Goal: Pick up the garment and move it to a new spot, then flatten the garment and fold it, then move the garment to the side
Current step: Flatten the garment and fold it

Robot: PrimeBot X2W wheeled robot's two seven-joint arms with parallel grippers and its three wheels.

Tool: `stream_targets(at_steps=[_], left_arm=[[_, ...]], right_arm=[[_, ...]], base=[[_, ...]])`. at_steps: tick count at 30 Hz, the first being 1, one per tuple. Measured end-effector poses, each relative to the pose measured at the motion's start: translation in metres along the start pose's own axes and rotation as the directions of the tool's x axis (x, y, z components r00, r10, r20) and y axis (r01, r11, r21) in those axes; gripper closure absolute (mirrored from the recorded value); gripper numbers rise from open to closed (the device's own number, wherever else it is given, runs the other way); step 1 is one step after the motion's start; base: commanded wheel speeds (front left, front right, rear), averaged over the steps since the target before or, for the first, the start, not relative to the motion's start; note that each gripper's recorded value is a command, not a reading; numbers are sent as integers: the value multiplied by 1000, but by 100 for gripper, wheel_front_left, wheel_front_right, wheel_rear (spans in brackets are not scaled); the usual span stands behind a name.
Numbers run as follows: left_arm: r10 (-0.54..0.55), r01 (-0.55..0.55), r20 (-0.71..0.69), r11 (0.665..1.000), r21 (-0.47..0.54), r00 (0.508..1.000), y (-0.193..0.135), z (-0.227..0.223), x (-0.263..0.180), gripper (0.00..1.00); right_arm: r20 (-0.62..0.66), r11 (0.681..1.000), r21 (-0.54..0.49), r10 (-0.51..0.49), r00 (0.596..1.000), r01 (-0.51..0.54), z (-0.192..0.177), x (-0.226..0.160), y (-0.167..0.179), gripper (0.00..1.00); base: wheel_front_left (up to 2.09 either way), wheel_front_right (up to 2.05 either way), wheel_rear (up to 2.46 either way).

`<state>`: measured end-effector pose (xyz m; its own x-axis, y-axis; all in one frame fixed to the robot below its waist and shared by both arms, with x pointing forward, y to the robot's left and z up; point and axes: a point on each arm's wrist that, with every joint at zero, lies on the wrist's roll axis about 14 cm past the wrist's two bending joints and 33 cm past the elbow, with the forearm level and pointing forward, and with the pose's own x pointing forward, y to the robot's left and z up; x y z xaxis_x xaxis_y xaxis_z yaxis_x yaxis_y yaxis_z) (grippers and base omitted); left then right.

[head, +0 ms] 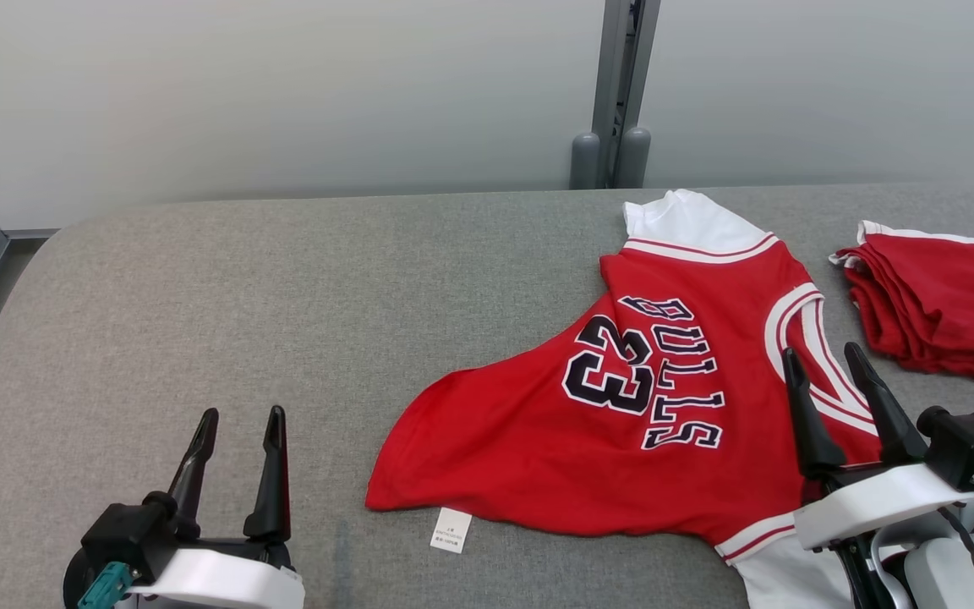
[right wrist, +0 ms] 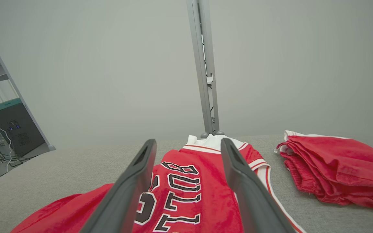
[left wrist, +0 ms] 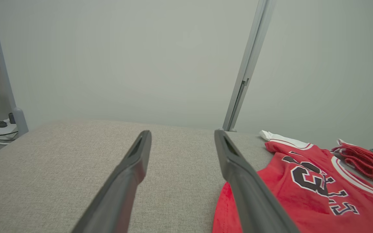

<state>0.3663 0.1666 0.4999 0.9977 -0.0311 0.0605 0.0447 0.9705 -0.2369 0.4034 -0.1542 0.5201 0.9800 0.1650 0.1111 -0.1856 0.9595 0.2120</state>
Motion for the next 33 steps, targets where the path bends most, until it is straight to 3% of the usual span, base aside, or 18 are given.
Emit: stream_targets(at_steps=[13,22,25,29,33], left_arm=[[2,-2,-16,1000,-9,1000,1,-6,0,0],[20,-21,-93,1000,-12,995,14,-19,0,0],[15,-17,-159,1000,-13,987,15,-31,-3,0],[-6,1,-217,1000,-22,976,10,-39,-4,0],[-19,14,-241,1000,-24,970,9,-40,-2,0]], right_arm=[[-6,1000,6,5,1000,-5,-1,-2,1,0],[76,996,-57,-65,995,69,43,-5,-41,0],[1,990,-89,-111,994,111,43,-15,-63,0],[-173,990,-51,-141,975,134,24,-34,-72,0],[-360,984,-18,-170,917,176,4,-63,-87,0]], base=[[0,0,0],[0,0,0],[0,0,0],[0,0,0],[0,0,0]])
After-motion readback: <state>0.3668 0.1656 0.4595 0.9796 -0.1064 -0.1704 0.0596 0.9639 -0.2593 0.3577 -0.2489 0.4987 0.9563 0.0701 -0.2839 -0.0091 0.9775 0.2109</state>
